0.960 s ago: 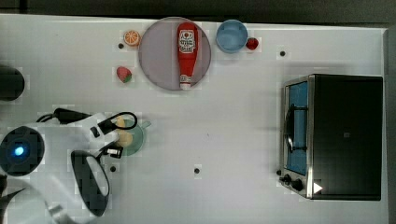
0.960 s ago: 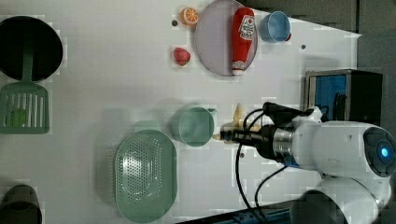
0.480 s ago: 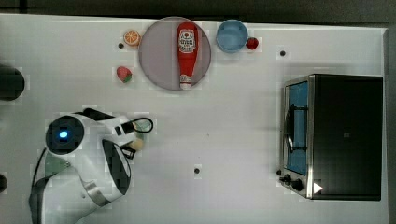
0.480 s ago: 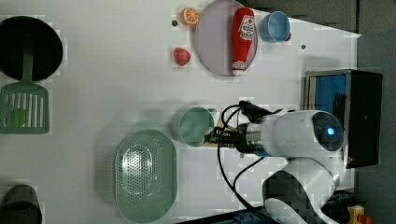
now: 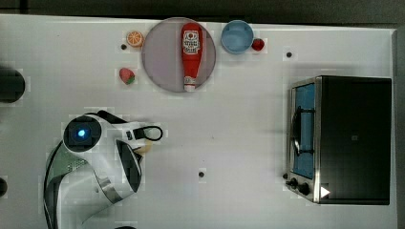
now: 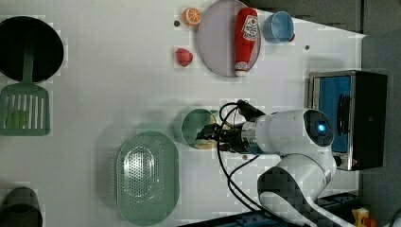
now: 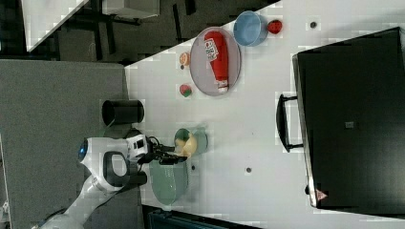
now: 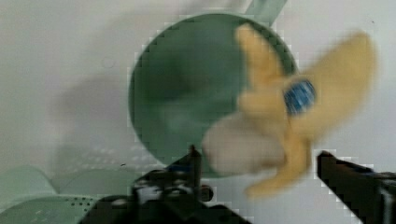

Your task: Pick Banana and place it in mug.

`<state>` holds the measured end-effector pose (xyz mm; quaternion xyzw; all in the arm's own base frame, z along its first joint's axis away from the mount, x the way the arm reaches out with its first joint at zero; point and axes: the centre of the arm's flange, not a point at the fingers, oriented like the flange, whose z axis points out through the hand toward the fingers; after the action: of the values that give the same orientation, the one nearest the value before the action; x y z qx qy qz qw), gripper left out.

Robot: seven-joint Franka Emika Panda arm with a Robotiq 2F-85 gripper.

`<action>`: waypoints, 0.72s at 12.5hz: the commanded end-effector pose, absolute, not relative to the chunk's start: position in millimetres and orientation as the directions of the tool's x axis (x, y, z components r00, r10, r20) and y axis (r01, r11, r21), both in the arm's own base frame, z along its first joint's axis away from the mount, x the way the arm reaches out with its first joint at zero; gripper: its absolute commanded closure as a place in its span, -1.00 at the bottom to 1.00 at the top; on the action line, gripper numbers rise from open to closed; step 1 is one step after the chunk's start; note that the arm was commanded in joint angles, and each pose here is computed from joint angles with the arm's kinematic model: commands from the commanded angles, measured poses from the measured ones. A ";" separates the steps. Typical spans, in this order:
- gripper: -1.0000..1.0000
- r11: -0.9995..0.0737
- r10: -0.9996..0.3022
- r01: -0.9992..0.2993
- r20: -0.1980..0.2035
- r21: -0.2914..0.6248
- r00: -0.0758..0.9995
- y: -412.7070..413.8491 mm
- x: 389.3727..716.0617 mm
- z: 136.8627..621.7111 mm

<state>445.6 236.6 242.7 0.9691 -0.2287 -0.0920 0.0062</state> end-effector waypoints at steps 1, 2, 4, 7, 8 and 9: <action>-1.00 -0.871 -0.489 -0.491 -0.061 -0.028 0.870 235.8 470.6 292.5; -1.00 -0.860 -0.507 -0.509 -0.037 -0.037 0.861 227.2 479.1 308.3; -1.00 -0.829 -0.559 -0.559 0.009 -0.019 0.829 197.4 494.3 356.7; -1.00 -0.771 -0.636 -0.637 0.061 -0.003 0.769 150.3 507.5 439.2; -1.00 -0.743 -0.668 -0.670 0.062 0.012 0.742 129.9 508.2 464.2; -1.00 -0.711 -0.701 -0.703 0.064 0.017 0.710 107.4 509.2 488.8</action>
<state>510.4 137.7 504.0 0.9363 -0.3468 0.0552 -0.0040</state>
